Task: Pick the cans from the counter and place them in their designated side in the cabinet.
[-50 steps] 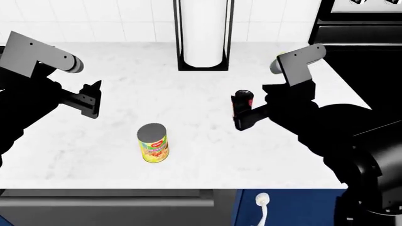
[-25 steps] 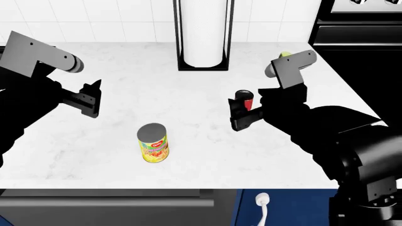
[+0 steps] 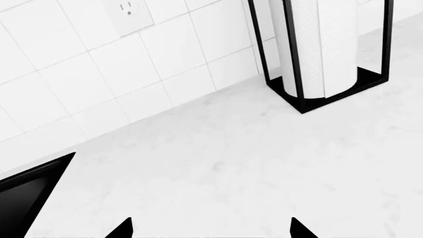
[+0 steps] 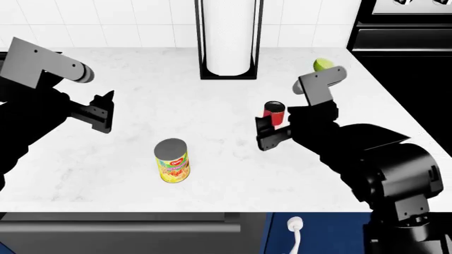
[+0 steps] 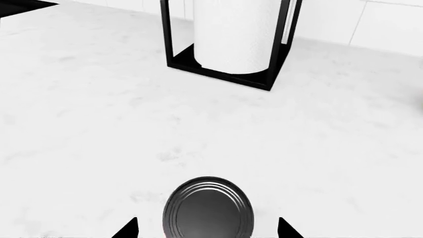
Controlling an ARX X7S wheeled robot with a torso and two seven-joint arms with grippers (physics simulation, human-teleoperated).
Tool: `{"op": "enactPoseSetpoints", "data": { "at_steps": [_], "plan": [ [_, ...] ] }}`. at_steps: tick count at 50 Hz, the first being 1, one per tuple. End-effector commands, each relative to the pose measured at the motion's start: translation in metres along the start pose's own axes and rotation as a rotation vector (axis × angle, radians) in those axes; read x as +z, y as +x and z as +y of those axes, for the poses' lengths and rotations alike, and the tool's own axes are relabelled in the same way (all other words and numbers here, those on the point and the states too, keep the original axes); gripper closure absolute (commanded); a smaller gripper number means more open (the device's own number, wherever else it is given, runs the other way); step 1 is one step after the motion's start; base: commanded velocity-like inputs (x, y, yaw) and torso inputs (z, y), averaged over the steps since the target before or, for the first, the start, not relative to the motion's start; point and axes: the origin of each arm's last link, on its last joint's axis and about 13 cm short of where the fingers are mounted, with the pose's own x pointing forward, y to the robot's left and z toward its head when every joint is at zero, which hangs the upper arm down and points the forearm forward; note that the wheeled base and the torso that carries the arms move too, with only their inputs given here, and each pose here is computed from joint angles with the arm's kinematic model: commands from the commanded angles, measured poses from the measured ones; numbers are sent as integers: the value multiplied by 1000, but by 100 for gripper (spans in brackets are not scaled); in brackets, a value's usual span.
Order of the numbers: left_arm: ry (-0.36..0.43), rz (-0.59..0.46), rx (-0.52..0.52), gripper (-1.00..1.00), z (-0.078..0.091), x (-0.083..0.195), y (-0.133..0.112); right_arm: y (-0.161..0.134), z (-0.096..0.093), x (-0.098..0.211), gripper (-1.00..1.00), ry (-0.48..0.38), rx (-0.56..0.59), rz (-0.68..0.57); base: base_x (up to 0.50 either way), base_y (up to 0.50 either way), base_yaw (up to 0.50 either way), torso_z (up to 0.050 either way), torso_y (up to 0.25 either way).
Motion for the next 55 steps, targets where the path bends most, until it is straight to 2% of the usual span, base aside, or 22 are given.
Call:
{"op": "enactPoseSetpoints", "data": {
  "at_steps": [1,10,28,29,43,55],
  "plan": [
    [-7,0,4,-100,1,-1,-1,8,-1,-6,-100,3,1,19,0,0,0,0,0],
    [-8,-1,0,-100,0,0,-2,15,-3,-8,-100,12,0,7,0,0,0,0,0],
    [-10,2,-1,-100,0,-3,1,41,-4,-21,-100,82,15,-24,0,0,0,0,0],
    [-10,2,0,-100,0,-3,2,42,-4,-21,100,84,16,-22,0,0,0,0,0],
    [-8,-3,-3,-100,-1,-2,2,34,-6,-18,100,72,-23,-40,0,0,0,0,0],
    [-12,-12,-2,-100,-1,0,-1,-15,-10,38,100,-41,-179,-146,0,0,0,0,1]
  ]
}}
